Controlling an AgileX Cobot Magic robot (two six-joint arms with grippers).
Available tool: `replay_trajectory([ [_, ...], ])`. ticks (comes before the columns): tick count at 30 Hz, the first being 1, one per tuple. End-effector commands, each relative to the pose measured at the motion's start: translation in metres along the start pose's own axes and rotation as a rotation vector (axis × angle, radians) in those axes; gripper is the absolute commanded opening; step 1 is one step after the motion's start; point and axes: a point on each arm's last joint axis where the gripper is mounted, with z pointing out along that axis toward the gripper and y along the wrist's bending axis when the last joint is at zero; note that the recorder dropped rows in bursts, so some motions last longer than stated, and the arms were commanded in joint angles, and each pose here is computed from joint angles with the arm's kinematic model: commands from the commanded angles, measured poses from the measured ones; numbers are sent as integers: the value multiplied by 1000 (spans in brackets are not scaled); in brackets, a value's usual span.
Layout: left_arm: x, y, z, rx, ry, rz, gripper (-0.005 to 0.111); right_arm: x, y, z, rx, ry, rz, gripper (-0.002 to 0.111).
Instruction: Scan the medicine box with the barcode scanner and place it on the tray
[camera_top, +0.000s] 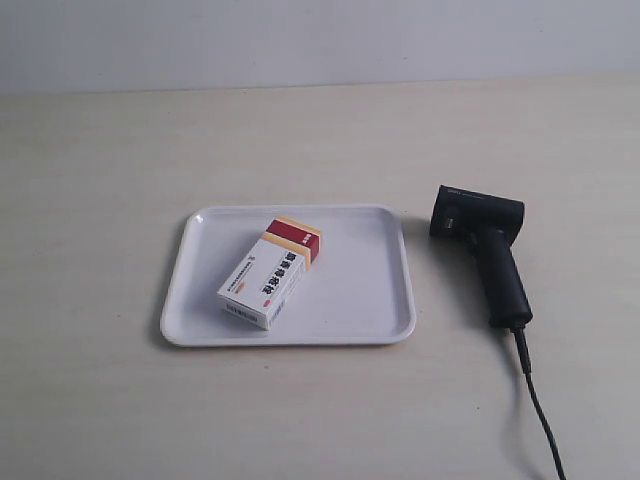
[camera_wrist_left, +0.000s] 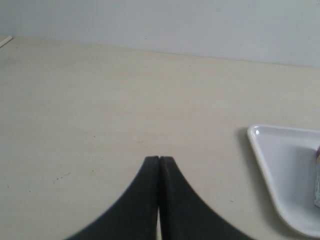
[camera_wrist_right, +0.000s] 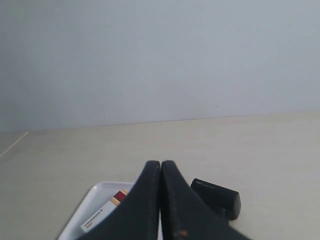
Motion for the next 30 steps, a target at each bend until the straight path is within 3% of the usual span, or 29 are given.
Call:
replay_trajectory([
  [1, -1, 0, 0, 3, -11, -6, 0, 1, -1, 1, 7, -2, 0, 0],
  [16, -1, 0, 0, 3, -11, -6, 0, 1, -1, 1, 7, -2, 0, 0],
  [19, -1, 0, 0, 3, -11, -6, 0, -1, -3, 0, 33, -27, -67, 0],
  [25, -1, 0, 0, 3, -11, -6, 0, -11, -16, 14, 265, -307, -172, 0],
  [30, -1, 0, 0, 3, -11, -6, 0, 26, -45, 43, 472, -284, -175, 0],
])
